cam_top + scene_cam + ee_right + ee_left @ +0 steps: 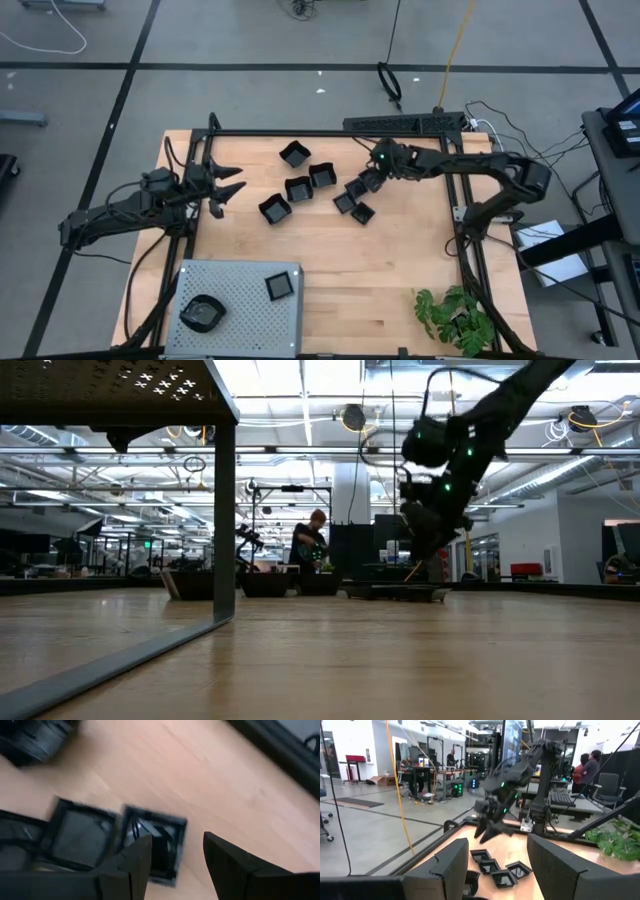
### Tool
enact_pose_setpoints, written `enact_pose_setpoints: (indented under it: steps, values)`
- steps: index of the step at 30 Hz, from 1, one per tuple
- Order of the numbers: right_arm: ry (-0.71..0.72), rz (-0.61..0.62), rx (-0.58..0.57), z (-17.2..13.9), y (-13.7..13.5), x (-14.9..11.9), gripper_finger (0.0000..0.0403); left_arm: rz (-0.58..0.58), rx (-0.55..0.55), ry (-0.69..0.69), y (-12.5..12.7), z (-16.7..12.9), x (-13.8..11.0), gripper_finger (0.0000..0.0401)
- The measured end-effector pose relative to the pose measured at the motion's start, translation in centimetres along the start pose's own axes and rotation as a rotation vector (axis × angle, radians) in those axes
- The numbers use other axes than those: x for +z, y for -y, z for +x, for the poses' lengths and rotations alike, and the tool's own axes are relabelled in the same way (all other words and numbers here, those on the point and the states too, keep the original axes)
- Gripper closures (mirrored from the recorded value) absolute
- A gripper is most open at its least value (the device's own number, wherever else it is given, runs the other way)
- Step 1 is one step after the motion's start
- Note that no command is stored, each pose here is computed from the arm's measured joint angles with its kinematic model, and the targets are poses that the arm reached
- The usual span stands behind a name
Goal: Pick & Place Mini shaped plates
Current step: Stack the square plate on top of the other square plate on the shelf
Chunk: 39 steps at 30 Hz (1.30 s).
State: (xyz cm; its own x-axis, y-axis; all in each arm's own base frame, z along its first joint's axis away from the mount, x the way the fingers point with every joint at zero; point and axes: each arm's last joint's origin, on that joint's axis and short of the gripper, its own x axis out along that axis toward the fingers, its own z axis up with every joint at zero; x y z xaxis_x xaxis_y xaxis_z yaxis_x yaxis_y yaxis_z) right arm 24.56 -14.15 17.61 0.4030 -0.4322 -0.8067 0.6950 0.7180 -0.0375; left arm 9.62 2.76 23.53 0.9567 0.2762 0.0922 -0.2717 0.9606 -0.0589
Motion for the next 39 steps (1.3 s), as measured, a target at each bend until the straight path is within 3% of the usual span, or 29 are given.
enact_pose_setpoints:
  steps: [23, 29, 34, 39]
  values:
    - [-0.052, 0.04, 0.02, 4.6, 0.7, -2.7, 0.0236, -0.06, 0.006, 0.029, 0.0, 0.0, 0.3, 0.0194]
    - [-0.016, 0.012, 0.03, 4.3, 0.7, -2.3, 0.0241, -0.113, 0.073, 0.036, -0.2, 0.0, 0.3, 0.0194]
    - [0.016, 0.004, 0.036, 3.6, 0.7, -1.9, 0.0286, -0.134, 0.074, 0.036, -0.2, 0.0, 0.3, 0.0194]
    - [0.015, -0.047, 0.04, 3.6, 0.7, -1.9, 0.0367, -0.255, 0.087, 0.027, -0.3, 0.2, 0.1, 0.0194]
